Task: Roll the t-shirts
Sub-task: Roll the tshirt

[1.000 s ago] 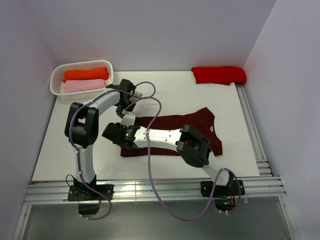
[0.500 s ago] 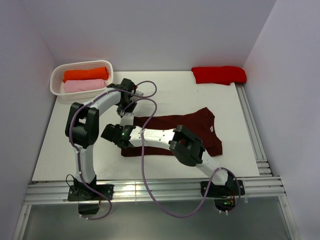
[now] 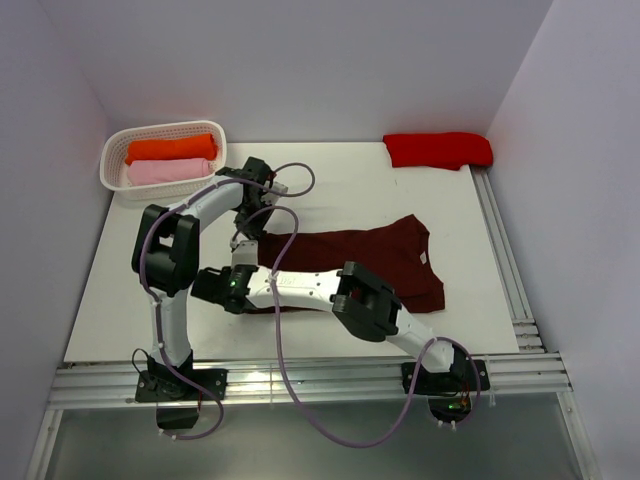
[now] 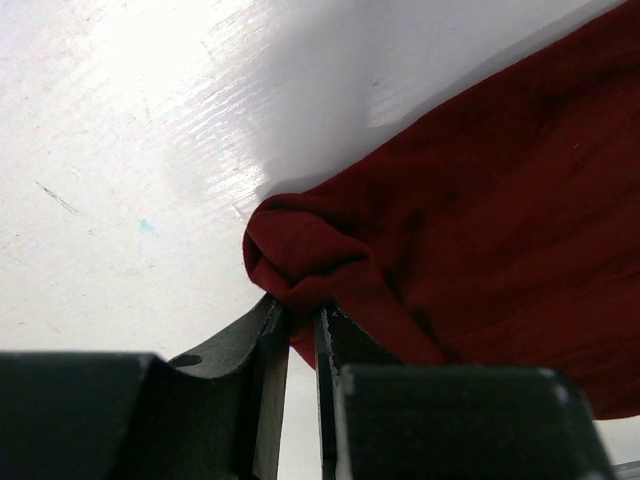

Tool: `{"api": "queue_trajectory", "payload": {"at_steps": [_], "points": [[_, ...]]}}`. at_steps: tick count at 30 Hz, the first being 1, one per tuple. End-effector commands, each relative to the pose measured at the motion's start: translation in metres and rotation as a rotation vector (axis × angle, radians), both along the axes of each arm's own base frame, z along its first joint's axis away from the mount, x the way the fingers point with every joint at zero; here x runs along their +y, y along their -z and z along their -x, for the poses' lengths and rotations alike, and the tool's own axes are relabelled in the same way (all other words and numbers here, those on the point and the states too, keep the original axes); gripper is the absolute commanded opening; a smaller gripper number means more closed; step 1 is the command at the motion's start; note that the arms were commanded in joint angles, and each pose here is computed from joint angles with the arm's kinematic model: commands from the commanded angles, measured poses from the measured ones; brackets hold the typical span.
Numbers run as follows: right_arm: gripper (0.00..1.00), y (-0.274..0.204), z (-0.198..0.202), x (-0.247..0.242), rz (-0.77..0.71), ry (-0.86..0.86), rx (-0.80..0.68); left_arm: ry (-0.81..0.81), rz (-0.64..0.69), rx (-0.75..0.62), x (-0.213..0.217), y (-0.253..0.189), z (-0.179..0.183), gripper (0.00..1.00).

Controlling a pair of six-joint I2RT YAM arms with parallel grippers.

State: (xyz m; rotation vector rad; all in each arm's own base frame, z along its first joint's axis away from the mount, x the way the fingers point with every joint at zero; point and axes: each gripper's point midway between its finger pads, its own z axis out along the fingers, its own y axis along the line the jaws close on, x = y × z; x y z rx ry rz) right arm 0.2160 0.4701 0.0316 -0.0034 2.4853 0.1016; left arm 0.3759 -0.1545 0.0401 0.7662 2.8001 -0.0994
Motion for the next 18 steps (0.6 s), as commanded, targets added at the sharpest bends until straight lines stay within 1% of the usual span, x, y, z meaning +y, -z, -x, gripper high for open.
{"api": "queue_trajectory", "payload": {"at_steps": [1,3,5,11,12,14,15,17,18], "points": [[0.59,0.006,0.008,-0.012,0.061,0.035,0.008,0.004,0.005,-0.022,-0.007,-0.007,-0.008,0.2],[0.58,0.01,0.012,-0.015,0.084,0.036,0.014,0.001,0.004,-0.018,-0.007,-0.006,-0.007,0.2],[0.56,0.012,0.017,-0.014,0.086,0.028,0.03,0.003,0.005,-0.016,-0.008,-0.005,-0.007,0.2],[0.51,0.024,0.023,-0.018,0.092,0.032,0.062,0.004,-0.007,-0.012,-0.007,-0.002,-0.009,0.25],[0.45,0.028,0.025,-0.018,0.087,0.03,0.071,0.004,-0.01,-0.001,-0.006,-0.002,-0.007,0.27],[0.37,0.031,0.027,-0.015,0.056,0.017,0.076,0.004,-0.009,-0.004,-0.007,-0.003,-0.01,0.29],[0.31,0.031,0.029,-0.012,0.035,0.013,0.084,0.005,-0.009,-0.001,-0.007,-0.003,-0.01,0.31],[0.28,0.023,0.03,-0.009,-0.013,0.008,0.084,0.015,0.004,-0.004,-0.01,-0.007,-0.011,0.33],[0.27,0.028,0.032,-0.008,-0.04,0.004,0.087,0.023,0.022,-0.005,-0.012,-0.011,-0.011,0.37]]}}
